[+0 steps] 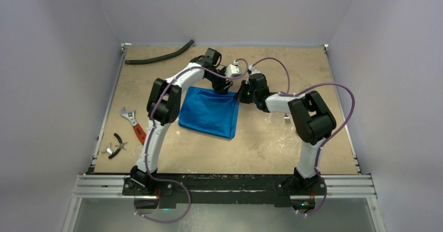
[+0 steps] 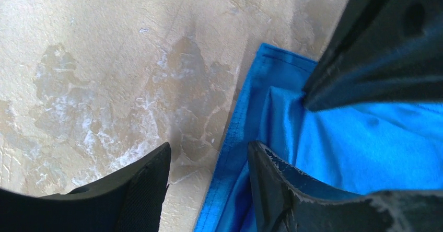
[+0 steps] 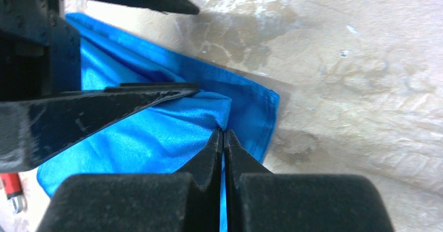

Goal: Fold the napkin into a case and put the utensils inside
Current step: Pick up the lower triangle-folded napkin from the center of the board.

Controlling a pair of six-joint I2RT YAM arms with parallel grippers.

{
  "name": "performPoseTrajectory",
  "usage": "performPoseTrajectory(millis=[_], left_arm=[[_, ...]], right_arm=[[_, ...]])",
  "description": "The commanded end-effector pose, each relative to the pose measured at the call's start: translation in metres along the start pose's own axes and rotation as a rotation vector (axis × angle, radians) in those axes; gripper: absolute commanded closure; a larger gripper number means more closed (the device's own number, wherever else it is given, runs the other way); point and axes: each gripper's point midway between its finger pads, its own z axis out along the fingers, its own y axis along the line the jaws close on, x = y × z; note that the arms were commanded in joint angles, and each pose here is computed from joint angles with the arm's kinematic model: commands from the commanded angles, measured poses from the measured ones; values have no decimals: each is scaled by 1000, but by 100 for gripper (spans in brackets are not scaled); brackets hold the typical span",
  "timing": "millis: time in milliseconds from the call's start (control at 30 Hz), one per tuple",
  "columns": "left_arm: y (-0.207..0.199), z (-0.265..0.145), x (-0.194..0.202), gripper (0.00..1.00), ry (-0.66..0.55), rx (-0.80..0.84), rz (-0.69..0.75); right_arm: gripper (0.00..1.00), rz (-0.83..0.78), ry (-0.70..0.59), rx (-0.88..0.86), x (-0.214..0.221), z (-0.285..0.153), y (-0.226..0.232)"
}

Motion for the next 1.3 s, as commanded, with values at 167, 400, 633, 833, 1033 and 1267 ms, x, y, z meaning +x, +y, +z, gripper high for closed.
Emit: performPoseTrajectory(millis=[167,400,633,833,1033,1267], left_arm=[[-16,-9,5,49,21,72,30],[-9,-16,-6,51,2,53,40],[46,-69,-39,36,-103,-143,-33],[67,-144,-60,26,-183,-275,-78],[-66,-128,-42,29,-45,31,30],[-170,-122,36,33,139,231,108]], right_arm=[[100,49,-212,82,-47,-18,-21],[100,49,-177,63,-40,1,-23],[100,60,-116,138,-21,13,-43],[100,77,-137,208,-23,14,-56],[100,99,-166,271,-29,14,-66],[100,103,-133,298,-16,14,-74]])
